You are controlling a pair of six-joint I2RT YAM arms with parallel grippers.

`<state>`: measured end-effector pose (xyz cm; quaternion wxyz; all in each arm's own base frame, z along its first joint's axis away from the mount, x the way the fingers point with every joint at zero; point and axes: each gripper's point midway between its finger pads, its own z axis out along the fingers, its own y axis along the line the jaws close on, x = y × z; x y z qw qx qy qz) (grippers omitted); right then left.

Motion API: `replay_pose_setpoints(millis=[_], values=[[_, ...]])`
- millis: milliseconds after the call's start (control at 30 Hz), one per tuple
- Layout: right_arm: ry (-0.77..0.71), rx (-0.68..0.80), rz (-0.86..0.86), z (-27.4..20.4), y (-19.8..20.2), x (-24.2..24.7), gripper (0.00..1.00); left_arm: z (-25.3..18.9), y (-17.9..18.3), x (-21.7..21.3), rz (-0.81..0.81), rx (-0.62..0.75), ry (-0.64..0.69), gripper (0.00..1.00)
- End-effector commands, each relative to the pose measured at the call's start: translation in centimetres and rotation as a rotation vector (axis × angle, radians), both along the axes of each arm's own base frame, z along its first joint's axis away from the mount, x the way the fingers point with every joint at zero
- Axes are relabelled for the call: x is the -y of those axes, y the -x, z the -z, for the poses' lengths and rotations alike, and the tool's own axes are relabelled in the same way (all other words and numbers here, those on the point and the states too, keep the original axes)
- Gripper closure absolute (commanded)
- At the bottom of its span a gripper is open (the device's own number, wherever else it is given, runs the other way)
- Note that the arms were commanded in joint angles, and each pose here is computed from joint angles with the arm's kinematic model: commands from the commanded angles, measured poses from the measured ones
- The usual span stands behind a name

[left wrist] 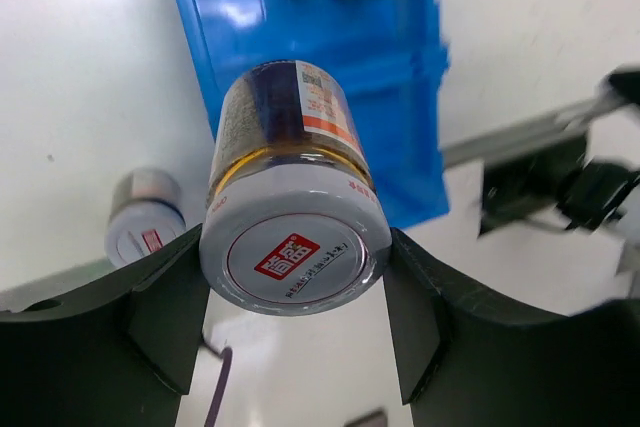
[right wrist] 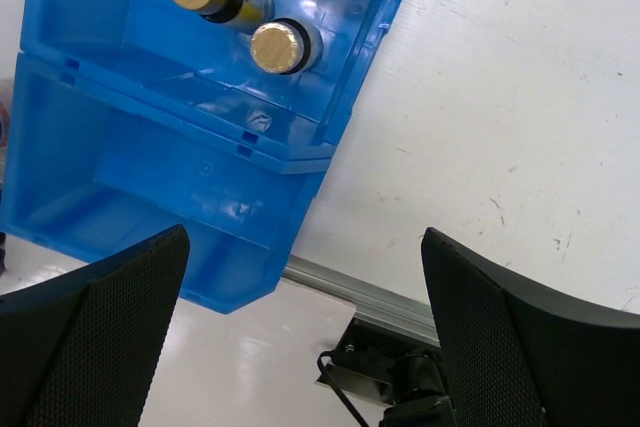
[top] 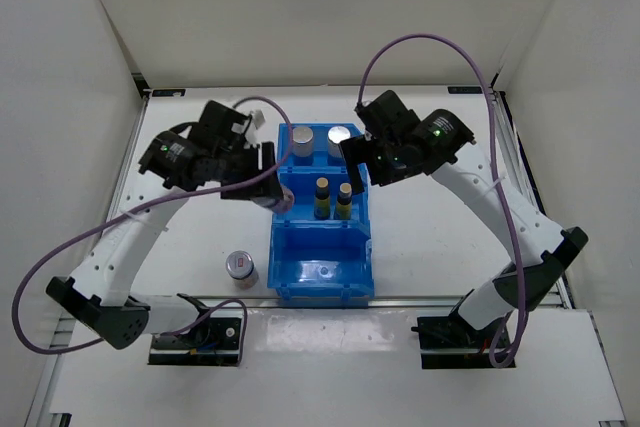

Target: Organize the condiment bottles

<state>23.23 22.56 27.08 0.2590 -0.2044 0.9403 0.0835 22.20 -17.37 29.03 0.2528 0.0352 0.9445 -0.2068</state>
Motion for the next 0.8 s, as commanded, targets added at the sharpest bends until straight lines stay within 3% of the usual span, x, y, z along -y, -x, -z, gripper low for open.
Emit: replay_pose_setpoints(millis=[0,367,700,767], values=[[-0.064,0.056,0.073,-1.4,-0.5,0.5,0.00,1.0,3.1,1.5,0.121,-0.047,0.012,0.89],[-0.049,0.086,0.070,-2.6,0.7,3.4,0.00,9.0,3.0,6.5,0.168,-0.141,-0.108,0.89],[-0.031,0.068,0.077,-2.8,2.4,5.7,0.00,16.6,3.8,6.6,0.116,-0.260,-0.300,0.89],[-0.024,0.049,0.081,-2.4,2.6,6.0,0.00,17.8,3.5,6.6,0.100,-0.268,-0.319,0.83]])
